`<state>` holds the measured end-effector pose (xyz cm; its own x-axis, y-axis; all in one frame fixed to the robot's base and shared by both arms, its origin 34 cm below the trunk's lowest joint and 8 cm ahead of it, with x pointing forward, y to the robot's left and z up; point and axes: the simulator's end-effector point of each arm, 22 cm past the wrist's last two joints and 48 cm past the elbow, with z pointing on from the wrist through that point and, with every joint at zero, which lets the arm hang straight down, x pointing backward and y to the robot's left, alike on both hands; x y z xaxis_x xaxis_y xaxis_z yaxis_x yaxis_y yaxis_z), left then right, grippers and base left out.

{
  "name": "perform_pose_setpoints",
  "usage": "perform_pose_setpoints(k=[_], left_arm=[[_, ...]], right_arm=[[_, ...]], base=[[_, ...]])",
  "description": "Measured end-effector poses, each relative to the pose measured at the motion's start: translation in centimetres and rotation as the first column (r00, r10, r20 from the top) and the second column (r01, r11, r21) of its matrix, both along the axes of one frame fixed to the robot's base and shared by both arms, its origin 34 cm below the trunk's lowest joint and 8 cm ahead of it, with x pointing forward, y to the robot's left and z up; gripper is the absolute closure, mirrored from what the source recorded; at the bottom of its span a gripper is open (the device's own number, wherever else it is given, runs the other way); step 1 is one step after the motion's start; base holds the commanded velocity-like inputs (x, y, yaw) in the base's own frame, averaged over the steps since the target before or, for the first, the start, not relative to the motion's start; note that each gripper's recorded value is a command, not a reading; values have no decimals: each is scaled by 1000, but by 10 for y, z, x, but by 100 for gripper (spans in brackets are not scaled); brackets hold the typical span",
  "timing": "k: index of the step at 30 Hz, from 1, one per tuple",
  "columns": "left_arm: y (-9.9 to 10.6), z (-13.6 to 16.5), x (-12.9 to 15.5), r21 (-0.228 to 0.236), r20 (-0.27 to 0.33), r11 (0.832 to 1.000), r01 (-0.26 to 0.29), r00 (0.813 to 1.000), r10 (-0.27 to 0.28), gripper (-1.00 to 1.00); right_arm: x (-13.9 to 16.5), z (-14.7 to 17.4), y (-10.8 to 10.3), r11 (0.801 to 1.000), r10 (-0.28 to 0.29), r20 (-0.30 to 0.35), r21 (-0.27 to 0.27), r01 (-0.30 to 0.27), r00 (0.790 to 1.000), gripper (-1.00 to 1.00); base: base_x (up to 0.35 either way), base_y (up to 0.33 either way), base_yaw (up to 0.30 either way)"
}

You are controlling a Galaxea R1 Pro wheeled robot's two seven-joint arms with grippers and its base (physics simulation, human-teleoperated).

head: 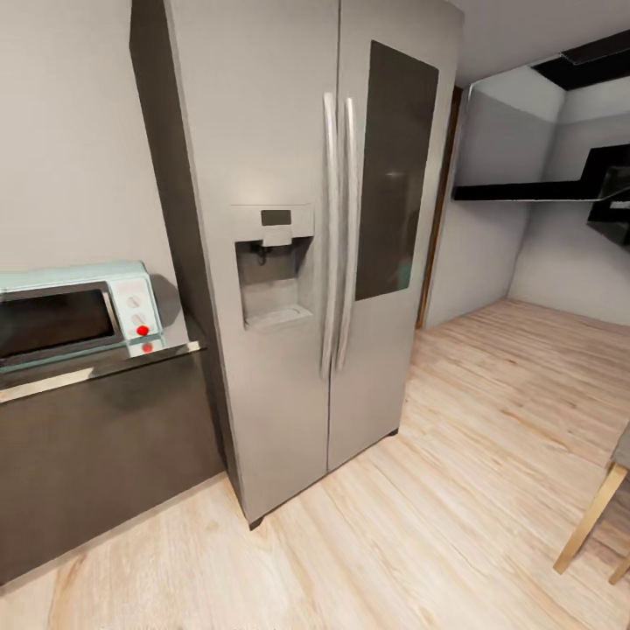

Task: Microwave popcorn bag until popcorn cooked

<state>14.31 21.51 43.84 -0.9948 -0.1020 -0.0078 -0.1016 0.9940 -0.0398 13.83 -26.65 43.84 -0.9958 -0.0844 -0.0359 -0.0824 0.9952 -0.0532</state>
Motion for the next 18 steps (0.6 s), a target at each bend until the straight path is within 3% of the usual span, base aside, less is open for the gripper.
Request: perform_pose_setpoints(k=[18], left_arm=[[0, 0, 0, 0, 0, 1000, 0, 1000, 0, -100]], right_arm=[[0, 0, -2, 1000, 0, 0, -2, 0, 1000, -100]], base=[[0, 0, 300]])
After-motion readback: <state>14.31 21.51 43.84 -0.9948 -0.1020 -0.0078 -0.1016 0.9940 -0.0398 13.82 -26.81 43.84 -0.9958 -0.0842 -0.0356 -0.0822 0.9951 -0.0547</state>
